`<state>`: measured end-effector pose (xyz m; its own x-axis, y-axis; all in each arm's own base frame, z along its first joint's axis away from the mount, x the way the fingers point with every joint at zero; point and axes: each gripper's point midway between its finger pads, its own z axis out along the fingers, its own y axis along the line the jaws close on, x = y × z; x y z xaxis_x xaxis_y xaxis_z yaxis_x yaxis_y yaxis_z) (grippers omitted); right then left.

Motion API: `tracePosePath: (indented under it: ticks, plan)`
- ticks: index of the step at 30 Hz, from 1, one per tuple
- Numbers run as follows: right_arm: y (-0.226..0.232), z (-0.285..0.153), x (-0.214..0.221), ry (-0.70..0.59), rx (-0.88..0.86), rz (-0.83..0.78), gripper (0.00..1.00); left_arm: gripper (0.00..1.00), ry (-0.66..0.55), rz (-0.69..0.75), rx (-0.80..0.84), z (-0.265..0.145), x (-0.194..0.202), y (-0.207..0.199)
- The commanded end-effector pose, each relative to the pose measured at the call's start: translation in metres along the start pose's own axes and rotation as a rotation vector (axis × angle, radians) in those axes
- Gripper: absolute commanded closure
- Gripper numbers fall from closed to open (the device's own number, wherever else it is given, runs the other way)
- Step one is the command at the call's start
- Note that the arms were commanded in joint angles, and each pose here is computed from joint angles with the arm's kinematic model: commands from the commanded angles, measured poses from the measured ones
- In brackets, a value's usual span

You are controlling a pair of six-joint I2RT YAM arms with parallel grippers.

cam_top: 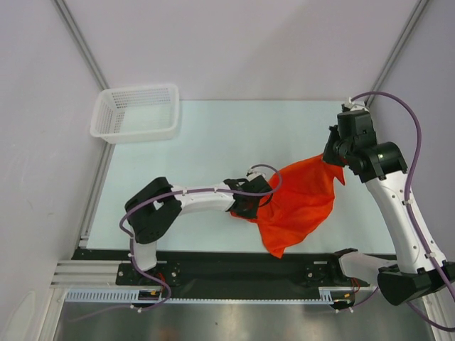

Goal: Fold and stack the t-shirts
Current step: Flatten the tshirt out

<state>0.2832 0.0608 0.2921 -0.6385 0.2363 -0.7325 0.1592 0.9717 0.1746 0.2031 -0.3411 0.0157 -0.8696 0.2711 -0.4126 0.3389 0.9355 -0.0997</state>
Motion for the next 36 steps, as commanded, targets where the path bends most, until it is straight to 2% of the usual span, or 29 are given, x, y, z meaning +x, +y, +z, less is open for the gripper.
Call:
tracePosePath:
  ticks: [1,3,7,8,11,14,16,17,18,20,21,25,26,28,29,30,31,32,34,35,36]
  plan:
    - [-0.004,-0.011,0.01,0.03,-0.023,-0.048,1.0,1.0,-0.019,-0.063,0.028,-0.004,-0.009,0.006]
    - [-0.001,-0.018,0.019,0.062,-0.061,-0.073,1.0,1.0,-0.075,-0.088,-0.017,-0.022,-0.023,0.028]
    - [0.009,-0.036,0.04,0.139,-0.166,-0.114,1.0,1.0,-0.31,-0.146,-0.083,-0.119,-0.081,0.074]
    - [0.021,-0.042,0.049,0.178,-0.249,-0.114,1.0,1.0,-0.429,-0.187,-0.103,-0.16,-0.102,0.093]
    - [0.046,-0.062,0.077,0.274,-0.423,-0.123,1.0,1.0,-0.649,-0.251,-0.083,-0.253,-0.136,0.126]
    - [0.086,-0.085,0.117,0.416,-0.639,-0.157,1.0,1.0,-0.825,-0.294,-0.093,-0.324,-0.165,0.152]
    - [0.116,-0.099,0.128,0.453,-0.774,-0.158,1.0,1.0,-0.937,-0.306,-0.097,-0.371,-0.183,0.163]
    - [0.137,-0.123,0.15,0.554,-0.884,-0.151,1.0,1.0,-0.975,-0.31,-0.103,-0.385,-0.19,0.168]
    - [0.16,-0.134,0.143,0.522,-0.987,-0.133,1.0,1.0,-1.012,-0.287,-0.112,-0.396,-0.202,0.169]
    - [0.19,-0.176,0.155,0.585,-1.189,-0.164,1.0,1.0,-1.106,-0.284,-0.103,-0.429,-0.222,0.171]
    - [0.212,-0.198,0.146,0.566,-1.31,-0.133,1.0,1.0,-1.16,-0.272,-0.102,-0.442,-0.234,0.171]
    - [0.244,-0.259,0.134,0.605,-1.577,-0.107,1.0,1.0,-1.288,-0.271,-0.06,-0.477,-0.279,0.167]
    - [0.248,-0.258,0.13,0.587,-1.576,-0.091,1.0,1.0,-1.267,-0.241,-0.041,-0.461,-0.297,0.156]
    - [0.244,-0.24,0.121,0.579,-1.511,-0.009,1.0,1.0,-1.305,-0.212,0.008,-0.472,-0.32,0.142]
    - [0.24,-0.228,0.118,0.573,-1.479,0.038,1.0,1.0,-1.246,-0.151,0.057,-0.44,-0.339,0.121]
    - [0.234,-0.203,0.1,0.522,-1.417,0.123,1.0,1.0,-1.224,-0.131,0.09,-0.425,-0.35,0.11]
    - [0.218,-0.184,0.106,0.528,-1.35,0.198,1.0,1.0,-1.218,-0.109,0.144,-0.42,-0.36,0.097]
    - [0.207,-0.164,0.106,0.516,-1.273,0.268,1.0,1.0,-1.129,-0.054,0.218,-0.372,-0.373,0.072]
    - [0.169,-0.117,0.104,0.467,-1.108,0.445,1.0,1.0,-1.065,-0.025,0.296,-0.333,-0.38,0.041]
    - [0.154,-0.103,0.105,0.445,-1.048,0.503,0.95,1.0,-1.021,0.002,0.318,-0.305,-0.383,0.027]
    - [0.14,-0.088,0.112,0.442,-0.976,0.553,0.9,1.0,-0.935,0.031,0.324,-0.25,-0.384,0.01]
